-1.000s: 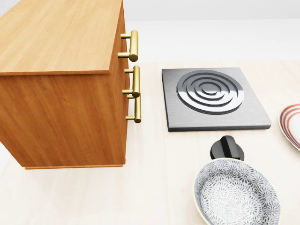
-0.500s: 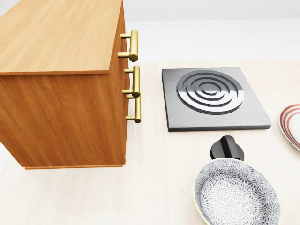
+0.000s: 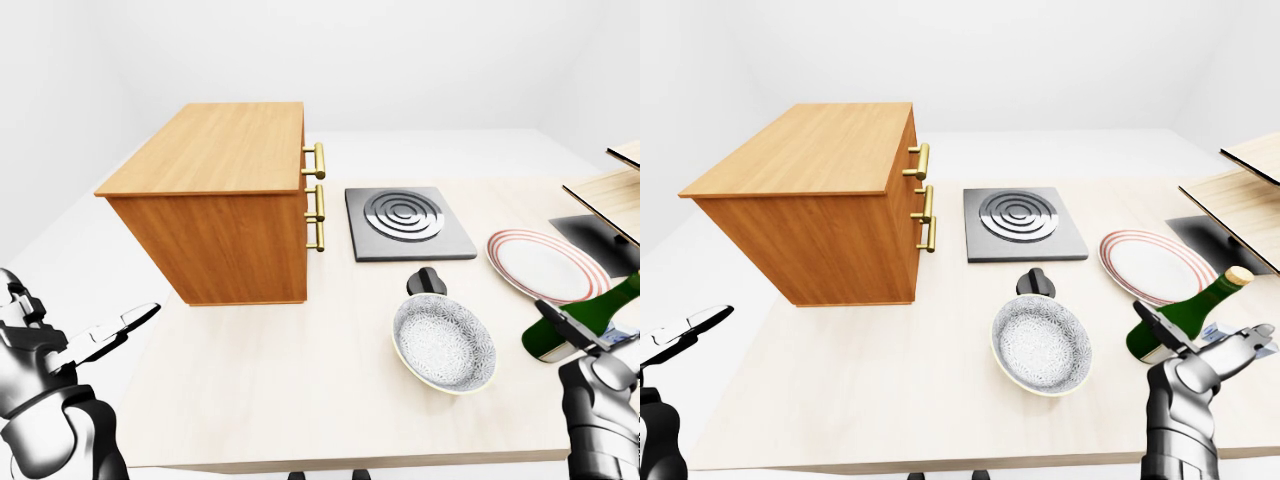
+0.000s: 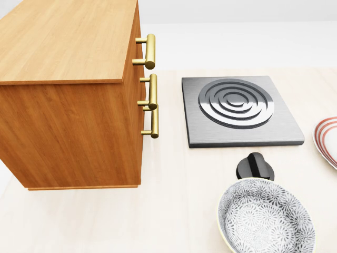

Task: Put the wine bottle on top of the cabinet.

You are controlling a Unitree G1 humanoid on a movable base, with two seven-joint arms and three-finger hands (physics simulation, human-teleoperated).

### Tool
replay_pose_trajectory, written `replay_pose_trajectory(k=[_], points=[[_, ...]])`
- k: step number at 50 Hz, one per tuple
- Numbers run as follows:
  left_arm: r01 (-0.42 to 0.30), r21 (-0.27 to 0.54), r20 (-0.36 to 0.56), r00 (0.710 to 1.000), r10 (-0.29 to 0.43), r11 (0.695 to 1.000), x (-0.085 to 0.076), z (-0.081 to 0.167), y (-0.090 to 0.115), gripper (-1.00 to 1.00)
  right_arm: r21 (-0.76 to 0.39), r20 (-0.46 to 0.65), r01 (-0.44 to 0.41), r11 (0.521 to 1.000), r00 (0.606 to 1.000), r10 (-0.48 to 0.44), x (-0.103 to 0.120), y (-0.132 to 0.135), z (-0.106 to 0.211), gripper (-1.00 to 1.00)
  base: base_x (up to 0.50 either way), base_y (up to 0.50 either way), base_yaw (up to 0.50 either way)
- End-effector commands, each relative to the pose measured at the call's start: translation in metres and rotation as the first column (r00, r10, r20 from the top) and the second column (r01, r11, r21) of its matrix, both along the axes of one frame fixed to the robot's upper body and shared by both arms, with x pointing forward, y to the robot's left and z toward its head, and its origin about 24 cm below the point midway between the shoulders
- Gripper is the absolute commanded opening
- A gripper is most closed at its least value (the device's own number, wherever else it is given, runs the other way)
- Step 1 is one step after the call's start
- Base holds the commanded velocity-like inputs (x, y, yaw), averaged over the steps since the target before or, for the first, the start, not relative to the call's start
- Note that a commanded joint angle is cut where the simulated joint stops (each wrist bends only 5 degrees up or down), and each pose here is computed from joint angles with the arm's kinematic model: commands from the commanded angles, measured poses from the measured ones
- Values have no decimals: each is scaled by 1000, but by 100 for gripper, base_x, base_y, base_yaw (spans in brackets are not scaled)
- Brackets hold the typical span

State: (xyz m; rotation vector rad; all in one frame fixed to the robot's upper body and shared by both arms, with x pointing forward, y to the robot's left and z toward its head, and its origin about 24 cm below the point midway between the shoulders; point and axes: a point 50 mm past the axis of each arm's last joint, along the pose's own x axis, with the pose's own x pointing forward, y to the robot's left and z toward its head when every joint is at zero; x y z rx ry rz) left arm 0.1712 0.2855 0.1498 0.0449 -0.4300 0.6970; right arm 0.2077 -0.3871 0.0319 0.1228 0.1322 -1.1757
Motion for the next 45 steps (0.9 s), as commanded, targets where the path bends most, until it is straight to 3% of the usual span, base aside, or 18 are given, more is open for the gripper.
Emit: replay_pose_trajectory(k=[1,17,45], points=[[-1,0,-2,1000,1,1000,0,0,0,100,7,-39,6,1000,999,-6,6,-5,-7,100,0,0,0],[-1,-2,-6,1000,1,1000,1,-1,0,100,57,-120,6,998,993,1,11,-3,-22,100,0,0,0],[2,-2,-12,1000,-2,1000,2,-2,-1,100,69,-166,21,997,986,-9,16,-10,-22,100,0,0,0]])
